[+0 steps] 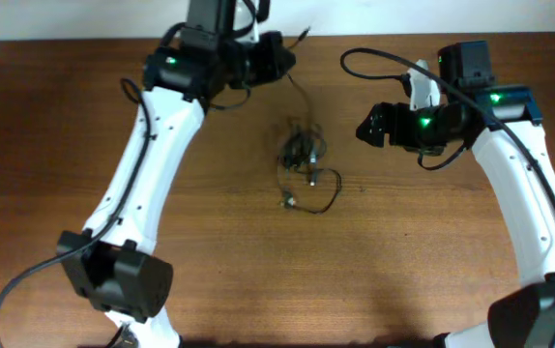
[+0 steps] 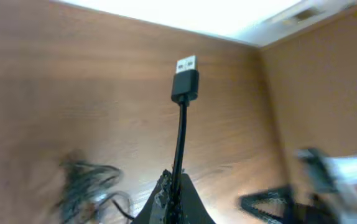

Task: Untangle cables
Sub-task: 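Lift the grasped cable with the left gripper and pull it leftward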

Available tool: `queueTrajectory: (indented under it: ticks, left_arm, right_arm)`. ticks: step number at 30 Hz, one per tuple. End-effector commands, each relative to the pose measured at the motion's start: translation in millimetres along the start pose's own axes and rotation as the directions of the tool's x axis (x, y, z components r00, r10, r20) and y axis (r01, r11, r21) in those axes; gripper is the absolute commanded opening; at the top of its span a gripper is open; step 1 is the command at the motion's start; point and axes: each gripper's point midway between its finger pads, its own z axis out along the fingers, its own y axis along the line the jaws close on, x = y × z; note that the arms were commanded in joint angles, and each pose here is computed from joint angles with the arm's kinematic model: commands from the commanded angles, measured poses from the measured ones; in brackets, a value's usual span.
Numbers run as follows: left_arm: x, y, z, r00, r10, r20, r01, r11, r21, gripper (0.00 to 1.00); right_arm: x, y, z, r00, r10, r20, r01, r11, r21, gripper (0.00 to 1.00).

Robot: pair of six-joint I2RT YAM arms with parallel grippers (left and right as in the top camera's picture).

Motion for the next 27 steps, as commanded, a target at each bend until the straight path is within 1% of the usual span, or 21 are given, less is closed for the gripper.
queueTrajectory:
  ticks: [1,2,7,12,15,19,20,23,27]
  left_arm:
    - [-11.2,-57.4,-43.1,0.999,0.039,0.033,-0.045,0.975,0.219,0.00]
    - [-14.8,-66.6,-49.7,0.998,0.034,0.044,-0.044,0.966,0.256,0.00]
    - [-25.3,-89.6,-62.3,0.997,0.030,0.074,-0.054,0.934,0.354,0.00]
    - [-53.7,-91.6,-83.8,0.985,0.009,0.172,-0.075,0.921,0.383,0.00]
    - [-80.2,-86.4,-113.1,0.964,-0.025,0.264,-0.084,0.916,0.392,0.00]
    - [-109.7,-85.8,-158.1,0.920,-0.050,0.388,-0.122,0.905,0.407,0.00]
    - [-119.3,-84.5,-176.5,0.897,-0.050,0.439,-0.146,0.904,0.401,0.00]
    - [-134.6,-79.4,-212.3,0.846,-0.051,0.531,-0.177,0.912,0.370,0.00]
    - [-145.8,-82.9,-261.3,0.765,-0.018,0.644,-0.250,0.913,0.323,0.00]
  right_arm:
    - [-6.5,4.1,8.9,1.000,-0.010,-0.006,0.010,1.000,-0.028,0.91]
    - [-7.9,6.3,11.5,1.000,-0.019,-0.007,0.019,0.999,-0.047,0.91]
    - [-14.5,15.5,22.1,0.999,-0.032,-0.005,0.031,0.992,-0.118,0.90]
    - [-13.1,21.8,28.7,0.999,-0.046,-0.016,0.043,0.990,-0.134,0.90]
    - [-12.3,26.6,30.5,0.998,-0.059,-0.016,0.056,0.989,-0.140,0.90]
    - [-10.6,28.5,31.4,0.998,-0.062,-0.021,0.058,0.988,-0.141,0.90]
    - [-10.1,28.4,31.4,0.998,-0.061,-0.023,0.057,0.988,-0.141,0.89]
    - [-9.1,27.9,31.3,0.998,-0.058,-0.028,0.053,0.989,-0.140,0.90]
    - [-8.5,27.7,31.3,0.998,-0.057,-0.031,0.052,0.989,-0.139,0.90]
